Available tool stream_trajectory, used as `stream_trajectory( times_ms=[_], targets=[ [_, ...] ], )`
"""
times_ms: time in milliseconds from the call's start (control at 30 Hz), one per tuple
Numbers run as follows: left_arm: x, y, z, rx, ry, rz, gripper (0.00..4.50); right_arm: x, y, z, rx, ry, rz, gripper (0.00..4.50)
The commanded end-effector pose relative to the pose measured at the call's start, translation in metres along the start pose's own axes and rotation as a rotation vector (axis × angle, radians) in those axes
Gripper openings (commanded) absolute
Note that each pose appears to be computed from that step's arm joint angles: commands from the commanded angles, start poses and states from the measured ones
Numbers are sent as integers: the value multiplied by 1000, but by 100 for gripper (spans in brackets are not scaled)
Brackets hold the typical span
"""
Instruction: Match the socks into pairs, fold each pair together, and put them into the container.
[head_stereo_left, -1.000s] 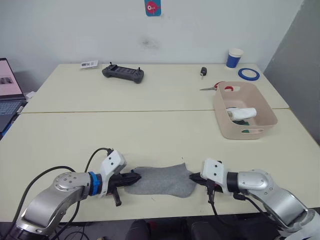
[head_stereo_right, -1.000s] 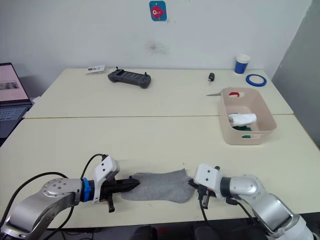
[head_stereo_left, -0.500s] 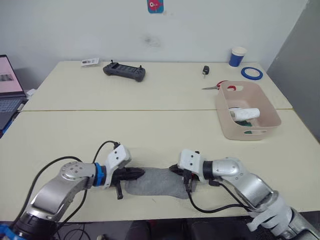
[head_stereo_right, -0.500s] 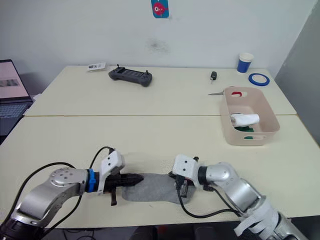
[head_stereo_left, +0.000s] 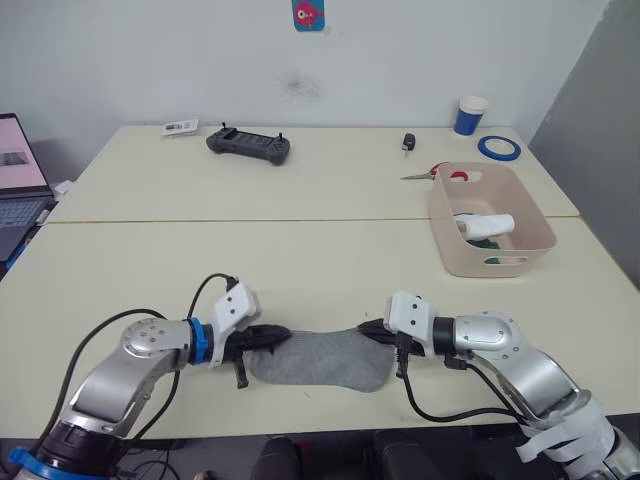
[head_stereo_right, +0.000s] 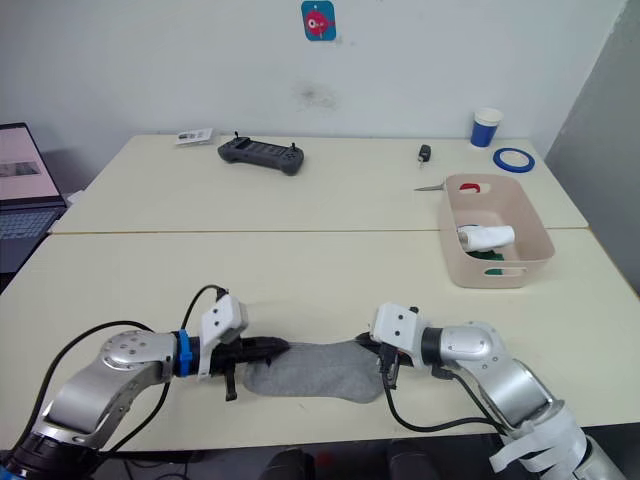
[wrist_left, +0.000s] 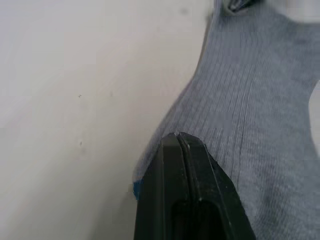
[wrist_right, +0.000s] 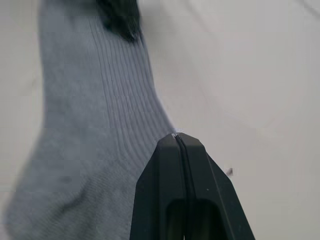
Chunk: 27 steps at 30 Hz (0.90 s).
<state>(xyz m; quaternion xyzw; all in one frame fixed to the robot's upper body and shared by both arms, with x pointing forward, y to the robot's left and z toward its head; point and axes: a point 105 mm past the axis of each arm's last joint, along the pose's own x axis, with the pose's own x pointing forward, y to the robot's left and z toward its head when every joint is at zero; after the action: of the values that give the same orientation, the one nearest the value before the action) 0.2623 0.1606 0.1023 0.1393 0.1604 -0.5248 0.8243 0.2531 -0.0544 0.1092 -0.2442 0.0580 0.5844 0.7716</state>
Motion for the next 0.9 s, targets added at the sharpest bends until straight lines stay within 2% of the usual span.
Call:
stream_trajectory(
  times_ms=[33,233,367,467,533,667,800,900],
  targets=[
    [-9,-18,28,87,-32,-97,0,2,21,9,-3,-31,85,3],
    [7,-38,-2,115,69,-131,0,17,45,-8,6,21,141,3],
    [10,-35,-26,92,128,-97,0,15,49,-21,22,77,143,3],
    [5,-28,-52,72,200,-63,0,3,46,-38,39,143,117,3],
    [2,-26,-60,64,220,-51,0,-6,46,-45,53,172,103,3],
    [2,-24,-58,63,198,-46,0,-14,44,-46,10,176,78,3],
    [-1,-29,-23,43,52,-66,0,-23,39,-12,10,35,11,3],
    [-1,-32,-4,-3,-12,-70,0,-31,37,-3,56,1,-31,3]
  ],
)
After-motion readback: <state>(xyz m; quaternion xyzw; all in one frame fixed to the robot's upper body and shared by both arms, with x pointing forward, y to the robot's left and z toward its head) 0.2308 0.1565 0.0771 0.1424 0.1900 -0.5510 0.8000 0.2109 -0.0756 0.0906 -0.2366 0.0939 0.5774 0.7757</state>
